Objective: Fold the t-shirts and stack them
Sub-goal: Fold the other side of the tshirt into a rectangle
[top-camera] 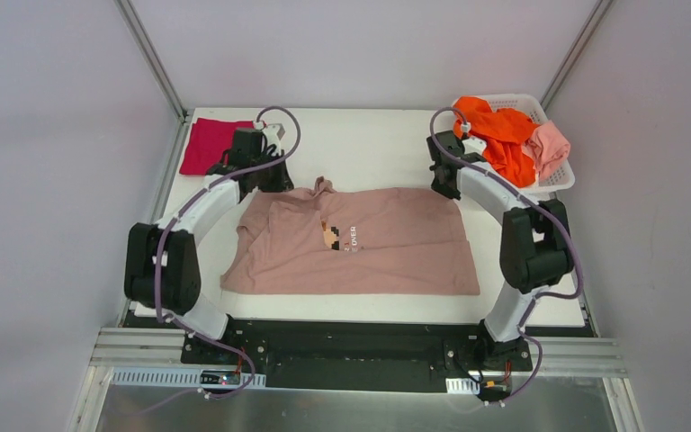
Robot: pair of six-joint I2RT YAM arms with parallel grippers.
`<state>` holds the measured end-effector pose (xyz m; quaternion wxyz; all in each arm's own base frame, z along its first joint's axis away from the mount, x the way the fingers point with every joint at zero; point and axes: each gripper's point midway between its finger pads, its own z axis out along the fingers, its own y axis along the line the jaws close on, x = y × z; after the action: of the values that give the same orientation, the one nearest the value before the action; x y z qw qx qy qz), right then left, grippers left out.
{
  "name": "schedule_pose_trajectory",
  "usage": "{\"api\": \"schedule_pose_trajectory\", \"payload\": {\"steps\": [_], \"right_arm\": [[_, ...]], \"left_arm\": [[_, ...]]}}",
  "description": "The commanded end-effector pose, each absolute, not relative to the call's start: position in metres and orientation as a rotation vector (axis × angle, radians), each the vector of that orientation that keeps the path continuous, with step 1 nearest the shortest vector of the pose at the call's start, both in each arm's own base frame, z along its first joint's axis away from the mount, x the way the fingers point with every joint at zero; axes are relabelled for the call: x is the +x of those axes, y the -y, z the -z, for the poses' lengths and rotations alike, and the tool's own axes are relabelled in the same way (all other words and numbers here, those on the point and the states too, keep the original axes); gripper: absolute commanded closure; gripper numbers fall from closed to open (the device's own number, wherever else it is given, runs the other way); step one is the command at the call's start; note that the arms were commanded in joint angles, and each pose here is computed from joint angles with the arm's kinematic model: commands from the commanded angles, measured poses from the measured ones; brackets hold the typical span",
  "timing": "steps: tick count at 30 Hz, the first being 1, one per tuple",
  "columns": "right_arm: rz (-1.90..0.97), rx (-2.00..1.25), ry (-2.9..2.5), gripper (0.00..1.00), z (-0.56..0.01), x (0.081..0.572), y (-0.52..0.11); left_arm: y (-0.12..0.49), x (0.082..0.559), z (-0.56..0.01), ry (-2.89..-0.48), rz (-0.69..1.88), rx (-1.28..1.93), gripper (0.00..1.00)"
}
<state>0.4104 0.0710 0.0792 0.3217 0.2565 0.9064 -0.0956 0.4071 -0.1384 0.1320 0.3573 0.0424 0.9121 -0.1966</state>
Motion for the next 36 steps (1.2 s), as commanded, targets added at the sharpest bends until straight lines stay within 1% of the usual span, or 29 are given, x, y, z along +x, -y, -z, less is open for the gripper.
{"api": "schedule_pose_trajectory", "payload": {"steps": [1, 8, 14, 22, 25, 32, 36], "right_arm": [[0.208, 0.66, -2.34, 1.0, -0.11, 0.394, -0.067], [0.175, 0.651, -2.335, 1.0, -0.127, 0.368, -0.061], [0.17, 0.61, -2.352, 1.0, -0.136, 0.357, -0.059], [0.197, 0.595, -2.361, 1.0, -0.141, 0.352, -0.055], [0.216, 0.594, -2.365, 1.0, -0.142, 0.347, -0.052], [0.212, 0.588, -2.366, 1.0, -0.139, 0.341, -0.05], [0.235, 0.583, -2.376, 1.0, -0.136, 0.339, -0.047]], "left_arm": [[0.135, 0.378, -0.159, -2.231, 0.516, 0.093, 1.0], [0.125, 0.332, -0.172, -2.154, 0.538, 0.018, 1.0], [0.111, 0.308, -0.186, -2.082, 0.518, -0.069, 1.0], [0.095, 0.293, -0.187, -2.141, 0.461, -0.227, 1.0], [0.086, 0.28, -0.187, -2.14, 0.445, -0.314, 1.0], [0.08, 0.253, -0.19, -2.085, 0.481, -0.383, 1.0], [0.08, 0.239, -0.169, -2.144, 0.502, -0.452, 1.0]]}}
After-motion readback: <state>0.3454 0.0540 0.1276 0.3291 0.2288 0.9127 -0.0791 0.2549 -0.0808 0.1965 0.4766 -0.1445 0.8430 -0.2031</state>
